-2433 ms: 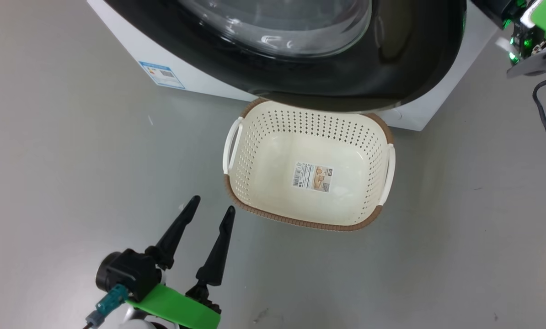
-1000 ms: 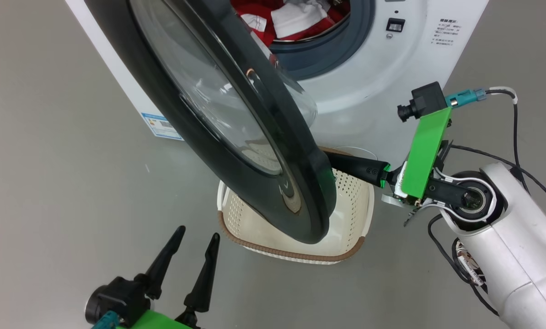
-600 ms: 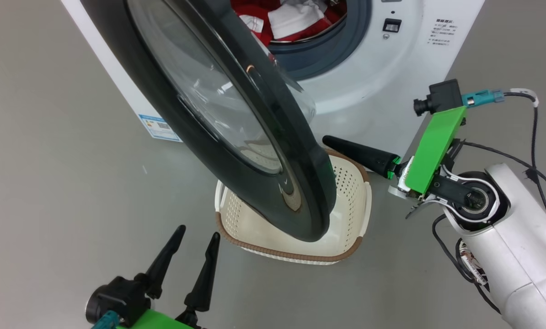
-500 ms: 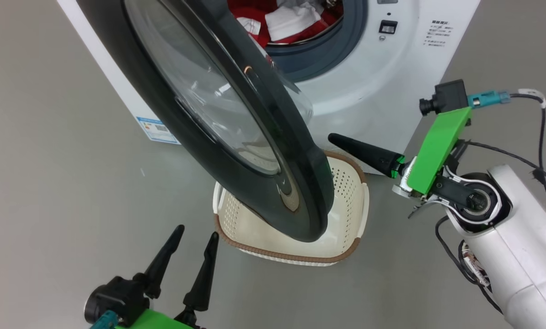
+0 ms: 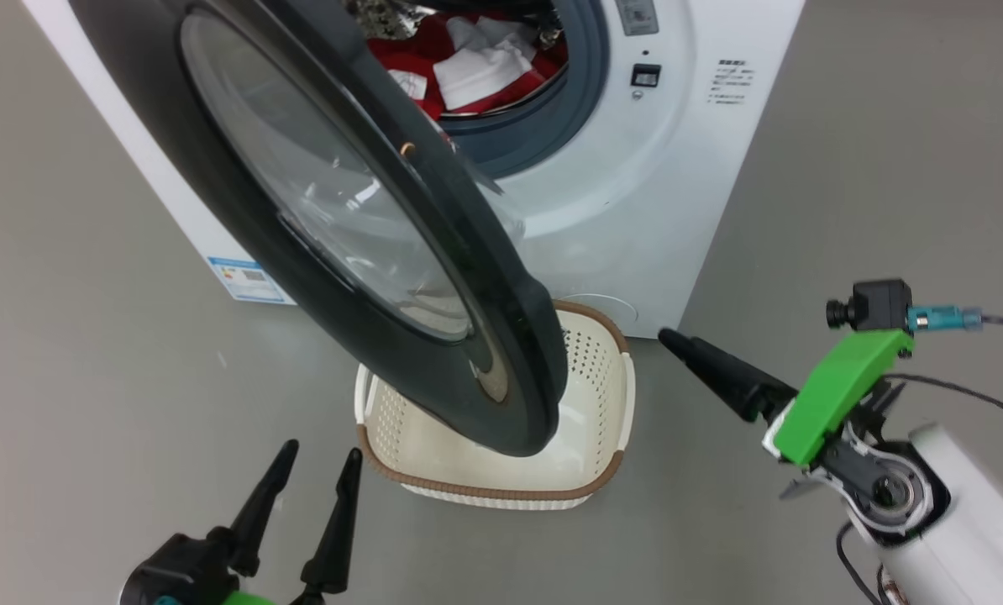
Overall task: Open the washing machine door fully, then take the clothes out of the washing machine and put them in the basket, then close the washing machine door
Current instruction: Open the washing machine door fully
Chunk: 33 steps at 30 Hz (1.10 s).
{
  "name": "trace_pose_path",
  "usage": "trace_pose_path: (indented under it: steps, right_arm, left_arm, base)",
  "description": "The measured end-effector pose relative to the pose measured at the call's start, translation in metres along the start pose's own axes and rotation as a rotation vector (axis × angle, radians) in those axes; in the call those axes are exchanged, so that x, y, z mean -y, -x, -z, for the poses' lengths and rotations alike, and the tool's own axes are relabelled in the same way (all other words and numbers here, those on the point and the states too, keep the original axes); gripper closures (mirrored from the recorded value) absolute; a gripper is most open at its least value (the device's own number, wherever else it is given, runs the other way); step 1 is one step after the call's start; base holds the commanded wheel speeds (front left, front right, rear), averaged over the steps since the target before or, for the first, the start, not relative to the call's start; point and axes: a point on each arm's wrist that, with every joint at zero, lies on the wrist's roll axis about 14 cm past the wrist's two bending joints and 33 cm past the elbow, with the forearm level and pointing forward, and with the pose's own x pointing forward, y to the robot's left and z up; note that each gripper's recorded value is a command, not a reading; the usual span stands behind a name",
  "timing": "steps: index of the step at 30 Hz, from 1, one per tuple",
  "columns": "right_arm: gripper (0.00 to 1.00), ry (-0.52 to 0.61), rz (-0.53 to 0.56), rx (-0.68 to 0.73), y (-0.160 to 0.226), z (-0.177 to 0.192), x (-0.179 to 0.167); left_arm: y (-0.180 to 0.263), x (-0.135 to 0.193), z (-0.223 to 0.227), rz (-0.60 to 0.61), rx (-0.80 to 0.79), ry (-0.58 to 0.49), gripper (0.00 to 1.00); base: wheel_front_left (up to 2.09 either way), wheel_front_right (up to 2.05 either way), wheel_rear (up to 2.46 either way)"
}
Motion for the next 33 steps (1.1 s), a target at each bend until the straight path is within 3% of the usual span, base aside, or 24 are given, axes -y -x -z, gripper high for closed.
trace_pose_path:
  steps: [6,23,29,33]
  right_arm:
    - [0.00,0.123,0.096,0.051,0.028,0.005,0.026]
    - [0.00,0.303,0.248,0.230,0.085,0.026,0.075]
    - [0.00,0.417,0.299,0.285,0.102,0.017,0.087]
    - [0.00,0.510,0.342,0.373,0.116,-0.009,0.088]
  left_arm:
    - [0.001,-0.005,0.002,-0.011,-0.004,0.000,0.00]
    - [-0.002,-0.006,0.002,-0.015,-0.004,-0.004,0.00]
    - [0.000,-0.006,0.004,-0.015,-0.010,-0.007,0.00]
    - [-0.001,-0.007,0.006,-0.019,-0.015,-0.008,0.00]
  base:
    - [0.00,0.00,0.00]
    - [0.00,0.00,0.00]
    - [0.00,0.00,0.00]
    - [0.00,0.00,0.00]
